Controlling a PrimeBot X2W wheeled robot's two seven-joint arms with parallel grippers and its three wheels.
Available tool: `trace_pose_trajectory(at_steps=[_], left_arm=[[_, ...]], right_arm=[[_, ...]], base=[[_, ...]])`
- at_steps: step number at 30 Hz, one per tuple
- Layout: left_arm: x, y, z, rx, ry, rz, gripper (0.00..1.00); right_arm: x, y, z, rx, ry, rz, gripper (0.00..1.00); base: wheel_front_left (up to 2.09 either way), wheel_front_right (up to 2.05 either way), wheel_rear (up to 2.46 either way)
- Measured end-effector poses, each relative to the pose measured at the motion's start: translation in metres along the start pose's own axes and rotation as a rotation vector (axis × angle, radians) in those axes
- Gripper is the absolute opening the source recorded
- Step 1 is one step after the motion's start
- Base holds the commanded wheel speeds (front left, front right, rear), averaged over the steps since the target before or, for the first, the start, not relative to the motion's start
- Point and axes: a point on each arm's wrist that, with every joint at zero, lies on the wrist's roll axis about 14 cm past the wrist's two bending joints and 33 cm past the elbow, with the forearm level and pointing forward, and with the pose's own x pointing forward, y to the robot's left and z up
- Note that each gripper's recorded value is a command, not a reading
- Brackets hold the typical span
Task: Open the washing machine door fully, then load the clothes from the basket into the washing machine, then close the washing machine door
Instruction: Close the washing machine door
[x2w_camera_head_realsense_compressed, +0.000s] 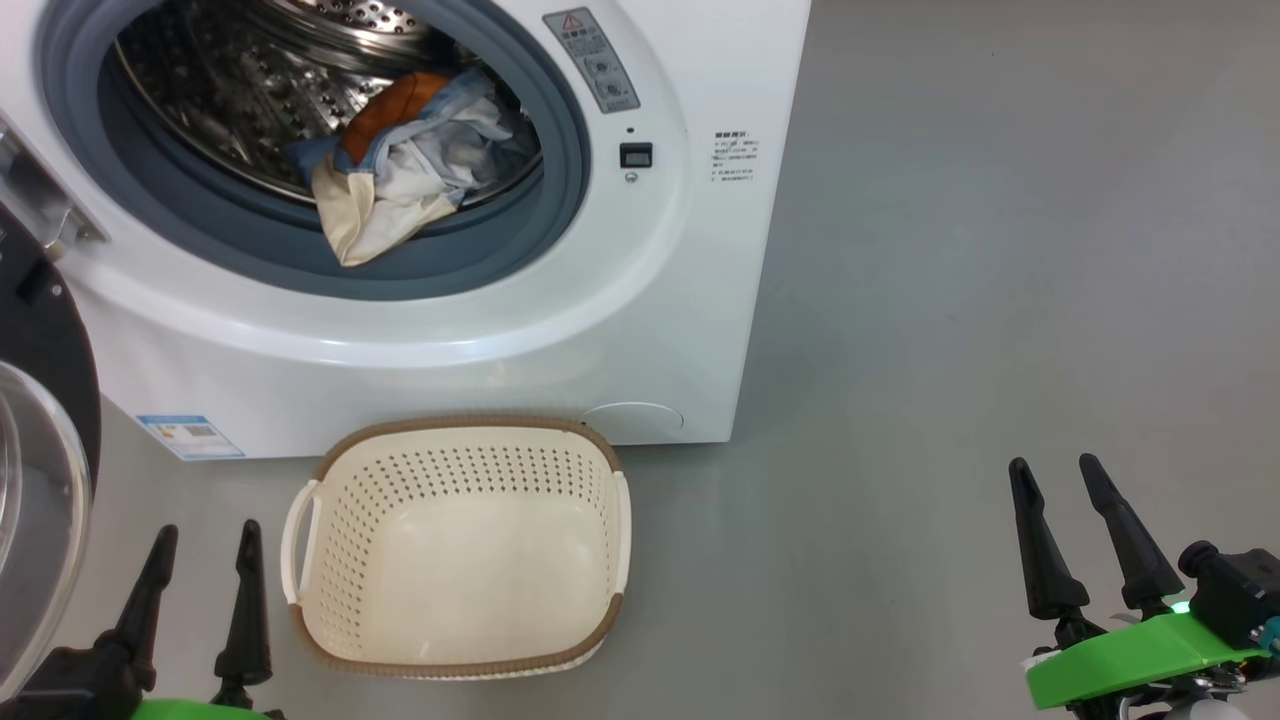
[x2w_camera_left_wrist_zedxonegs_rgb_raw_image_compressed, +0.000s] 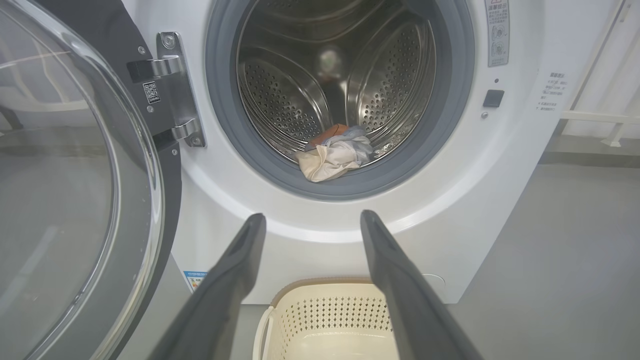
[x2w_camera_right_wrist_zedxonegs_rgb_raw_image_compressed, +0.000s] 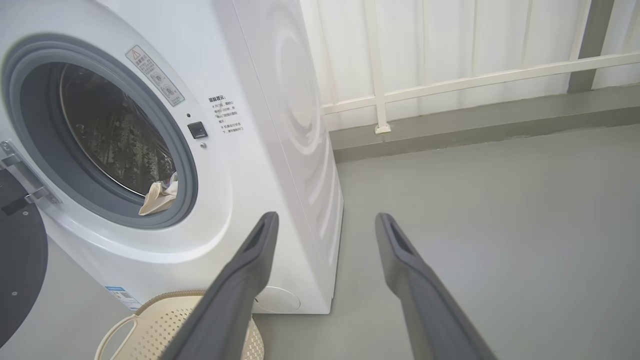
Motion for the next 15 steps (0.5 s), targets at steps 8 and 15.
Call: trace_pose_trajectory(at_steps=[8,15], left_arm=[[-0.0004,0.0019,-0.0022,0.007,0.007,0.005,1.00],[-0.0009,-0.0007,-0.0024,0.004,0.008,-0.004,1.00]], right_arm=[[0.0012,0.0001,-0.0014,0.001,0.004,0.000,1.00],[0.0015,0.0005,-0.0011,0.002,0.002,0.001,1.00]], base=[[-1.26,1.24,0.02],[-1.09,1.07,0.02]])
